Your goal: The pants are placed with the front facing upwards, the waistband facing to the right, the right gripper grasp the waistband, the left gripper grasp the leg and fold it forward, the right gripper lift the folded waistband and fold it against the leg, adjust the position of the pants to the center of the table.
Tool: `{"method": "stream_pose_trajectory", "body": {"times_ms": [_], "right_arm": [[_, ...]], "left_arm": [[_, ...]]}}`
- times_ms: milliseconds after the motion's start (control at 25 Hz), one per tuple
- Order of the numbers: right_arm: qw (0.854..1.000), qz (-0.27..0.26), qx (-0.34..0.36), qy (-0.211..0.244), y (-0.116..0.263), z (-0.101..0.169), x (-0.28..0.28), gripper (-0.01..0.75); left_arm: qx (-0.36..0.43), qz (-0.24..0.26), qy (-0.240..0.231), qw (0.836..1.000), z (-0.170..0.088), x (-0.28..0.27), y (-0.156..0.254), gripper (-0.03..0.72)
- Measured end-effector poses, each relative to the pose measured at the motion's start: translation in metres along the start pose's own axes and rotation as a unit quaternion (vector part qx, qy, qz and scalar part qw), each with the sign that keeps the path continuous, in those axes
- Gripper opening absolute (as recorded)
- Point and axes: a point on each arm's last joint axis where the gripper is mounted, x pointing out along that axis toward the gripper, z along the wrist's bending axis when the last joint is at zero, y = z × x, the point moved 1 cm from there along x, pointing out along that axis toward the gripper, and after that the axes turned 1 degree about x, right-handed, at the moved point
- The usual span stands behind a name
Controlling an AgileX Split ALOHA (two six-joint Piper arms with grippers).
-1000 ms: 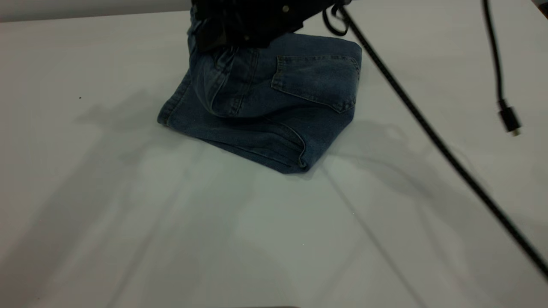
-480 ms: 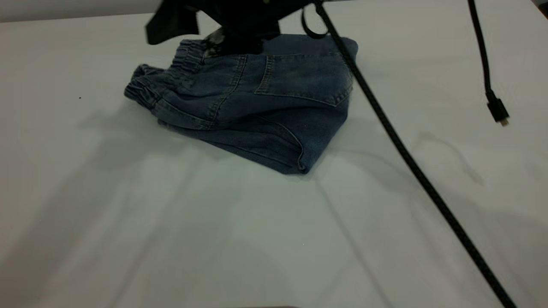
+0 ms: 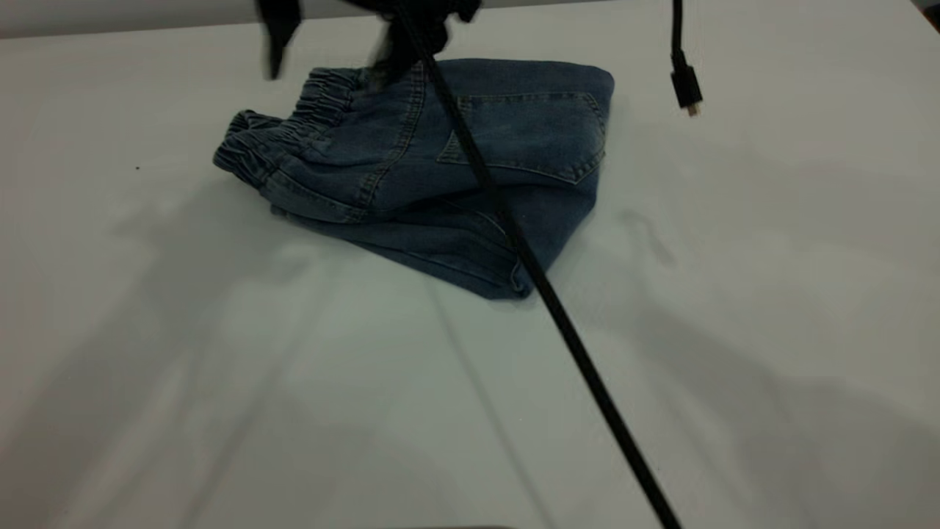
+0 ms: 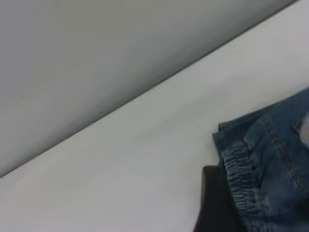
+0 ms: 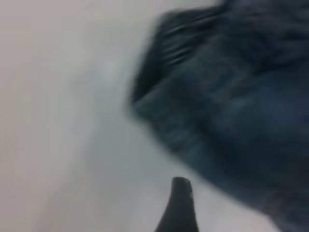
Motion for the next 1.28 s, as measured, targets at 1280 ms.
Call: {"method": "stream_pose_trajectory", "body": {"times_ms": [1280], "right_arm": [[0.969, 0.088, 0.191, 0.13, 0.042, -0.035, 0.091, 0.459]], "left_arm": [[-0.043, 0.024, 0.038, 0.998, -0.008, -0.003, 0.004, 0.345]]}}
